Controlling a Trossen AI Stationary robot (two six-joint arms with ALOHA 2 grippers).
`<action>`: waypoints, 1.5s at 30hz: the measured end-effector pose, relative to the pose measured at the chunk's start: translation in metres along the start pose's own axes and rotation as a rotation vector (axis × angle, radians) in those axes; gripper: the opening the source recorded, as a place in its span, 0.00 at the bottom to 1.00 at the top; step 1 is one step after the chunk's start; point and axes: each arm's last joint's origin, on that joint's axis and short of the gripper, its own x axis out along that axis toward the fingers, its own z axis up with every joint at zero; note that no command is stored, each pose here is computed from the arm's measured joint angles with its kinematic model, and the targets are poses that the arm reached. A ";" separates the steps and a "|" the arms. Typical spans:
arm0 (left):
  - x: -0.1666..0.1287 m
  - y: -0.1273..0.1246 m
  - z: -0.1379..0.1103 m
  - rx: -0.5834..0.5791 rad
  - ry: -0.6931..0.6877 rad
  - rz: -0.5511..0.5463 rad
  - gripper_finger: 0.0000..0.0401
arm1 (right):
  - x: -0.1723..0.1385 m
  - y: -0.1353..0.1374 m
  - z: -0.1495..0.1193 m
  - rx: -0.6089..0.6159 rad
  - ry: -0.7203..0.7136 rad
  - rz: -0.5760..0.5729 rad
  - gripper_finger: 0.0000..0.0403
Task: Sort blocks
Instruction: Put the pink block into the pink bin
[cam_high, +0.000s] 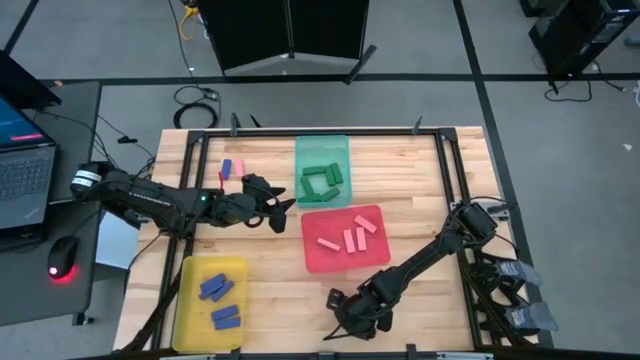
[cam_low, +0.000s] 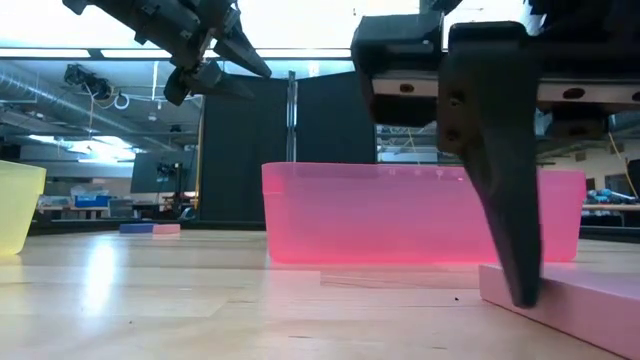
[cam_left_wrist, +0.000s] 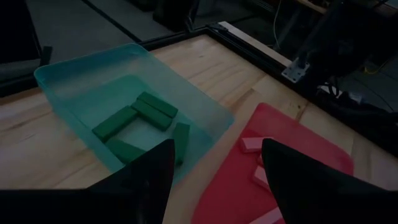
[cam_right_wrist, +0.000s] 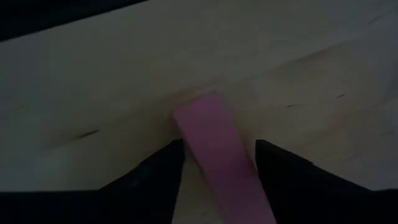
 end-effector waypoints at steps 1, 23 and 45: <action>0.000 0.000 0.000 0.000 0.000 0.000 0.62 | 0.000 0.000 0.000 0.009 -0.003 0.006 0.51; 0.000 0.000 0.000 -0.048 0.004 -0.002 0.62 | -0.015 -0.003 0.001 0.071 0.035 -0.099 0.29; 0.000 0.001 0.000 -0.055 -0.006 0.015 0.62 | -0.166 -0.065 -0.075 0.525 0.145 -0.535 0.38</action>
